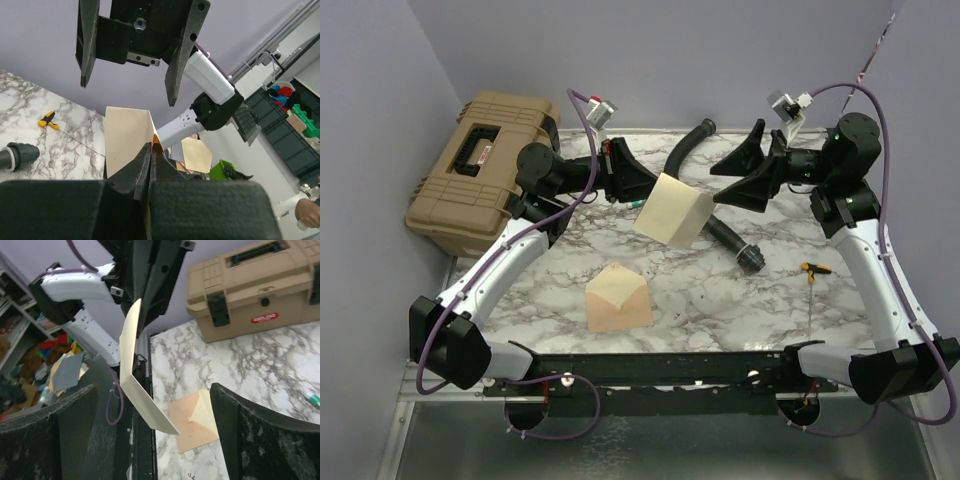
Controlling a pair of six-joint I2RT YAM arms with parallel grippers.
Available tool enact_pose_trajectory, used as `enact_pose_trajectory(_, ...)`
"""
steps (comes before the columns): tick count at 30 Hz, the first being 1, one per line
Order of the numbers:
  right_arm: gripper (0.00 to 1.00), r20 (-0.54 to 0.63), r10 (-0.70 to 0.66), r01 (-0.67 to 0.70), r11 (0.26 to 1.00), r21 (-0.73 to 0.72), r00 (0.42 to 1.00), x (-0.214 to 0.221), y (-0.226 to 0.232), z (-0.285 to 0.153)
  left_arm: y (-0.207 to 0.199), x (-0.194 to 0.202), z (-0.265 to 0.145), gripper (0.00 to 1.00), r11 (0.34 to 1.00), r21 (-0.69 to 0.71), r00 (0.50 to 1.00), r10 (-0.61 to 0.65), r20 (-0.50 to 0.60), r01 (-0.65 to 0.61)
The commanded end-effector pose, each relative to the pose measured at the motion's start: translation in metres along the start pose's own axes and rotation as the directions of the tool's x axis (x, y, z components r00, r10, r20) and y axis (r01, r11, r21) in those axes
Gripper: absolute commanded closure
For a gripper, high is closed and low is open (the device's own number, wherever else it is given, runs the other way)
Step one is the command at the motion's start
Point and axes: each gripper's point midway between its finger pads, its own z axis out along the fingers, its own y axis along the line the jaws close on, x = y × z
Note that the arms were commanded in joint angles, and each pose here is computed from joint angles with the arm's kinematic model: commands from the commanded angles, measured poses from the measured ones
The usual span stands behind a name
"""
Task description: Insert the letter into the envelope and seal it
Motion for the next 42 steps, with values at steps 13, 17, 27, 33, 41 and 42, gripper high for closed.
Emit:
enact_pose_trajectory(13, 0.5, -0.135, -0.064, 0.015, 0.94, -0.339, 0.989, 0.038, 0.066, 0.006, -0.031, -0.007, 0.004, 1.0, 0.996, 0.064, 0.998, 0.058, -0.018, -0.057)
enact_pose_trajectory(17, 0.76, -0.134, -0.049, 0.003, 0.945, -0.327, 0.99, 0.035, 0.063, 0.008, -0.031, -0.009, 0.004, 1.0, 0.996, 0.064, 0.998, 0.067, -0.011, -0.066)
enact_pose_trajectory(27, 1.0, -0.093, -0.01, -0.007, 0.984, -0.179, 0.996, 0.029, 0.039, 0.018, -0.006, 0.014, -0.017, 0.56, 0.995, 0.024, 0.989, 0.1, -0.111, -0.098)
enact_pose_trajectory(33, 1.0, -0.058, 0.05, -0.035, 0.972, 0.234, 0.997, 0.032, -0.029, 0.015, 0.082, 0.013, -0.07, 0.28, 0.9, -0.408, 0.986, 0.111, -0.122, -0.152)
enact_pose_trajectory(41, 1.0, 0.005, 0.129, -0.108, 0.807, 0.58, 0.992, 0.041, -0.094, -0.008, 0.165, -0.03, -0.181, 0.18, 0.251, -0.957, 0.973, 0.213, -0.093, -0.147)
enact_pose_trajectory(42, 1.0, -0.008, 0.144, -0.114, 0.813, 0.572, 0.99, 0.045, -0.094, -0.007, 0.163, -0.035, -0.185, 0.18, 0.228, -0.962, 0.969, 0.226, -0.1, -0.152)
